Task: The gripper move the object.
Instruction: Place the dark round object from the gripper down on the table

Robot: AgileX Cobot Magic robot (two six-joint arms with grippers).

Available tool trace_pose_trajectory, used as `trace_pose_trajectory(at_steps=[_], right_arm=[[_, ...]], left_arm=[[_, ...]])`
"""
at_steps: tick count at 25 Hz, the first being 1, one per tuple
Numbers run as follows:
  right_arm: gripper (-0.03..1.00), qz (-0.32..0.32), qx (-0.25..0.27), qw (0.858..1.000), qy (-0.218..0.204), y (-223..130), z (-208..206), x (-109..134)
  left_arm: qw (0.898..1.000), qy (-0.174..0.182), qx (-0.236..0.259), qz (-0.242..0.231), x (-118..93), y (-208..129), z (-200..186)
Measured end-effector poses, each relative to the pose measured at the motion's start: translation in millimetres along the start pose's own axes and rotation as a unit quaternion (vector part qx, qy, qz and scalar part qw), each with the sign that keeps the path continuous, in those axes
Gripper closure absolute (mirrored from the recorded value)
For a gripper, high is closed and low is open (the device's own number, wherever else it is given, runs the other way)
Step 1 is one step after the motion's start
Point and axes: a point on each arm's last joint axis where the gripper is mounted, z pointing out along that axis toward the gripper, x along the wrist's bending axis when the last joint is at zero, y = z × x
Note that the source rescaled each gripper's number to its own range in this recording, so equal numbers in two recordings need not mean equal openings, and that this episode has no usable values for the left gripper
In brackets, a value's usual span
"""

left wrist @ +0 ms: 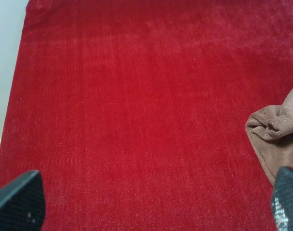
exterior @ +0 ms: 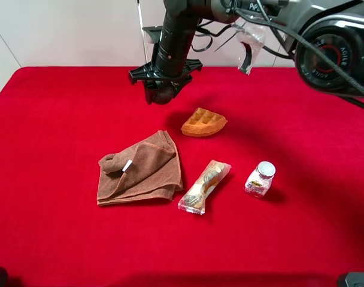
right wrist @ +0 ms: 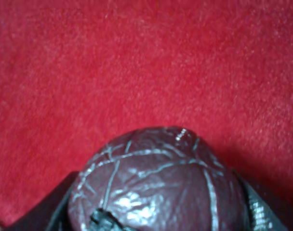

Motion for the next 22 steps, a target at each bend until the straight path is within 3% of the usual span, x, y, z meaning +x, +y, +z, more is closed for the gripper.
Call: trace_pose_trajectory(at_steps=[22], right_arm=[[0.97,-0.017,-0.003,0.999,-0.038,0,26,-11]], left_arm=[[1.0,0.0,0.0,0.0,0,0,0]])
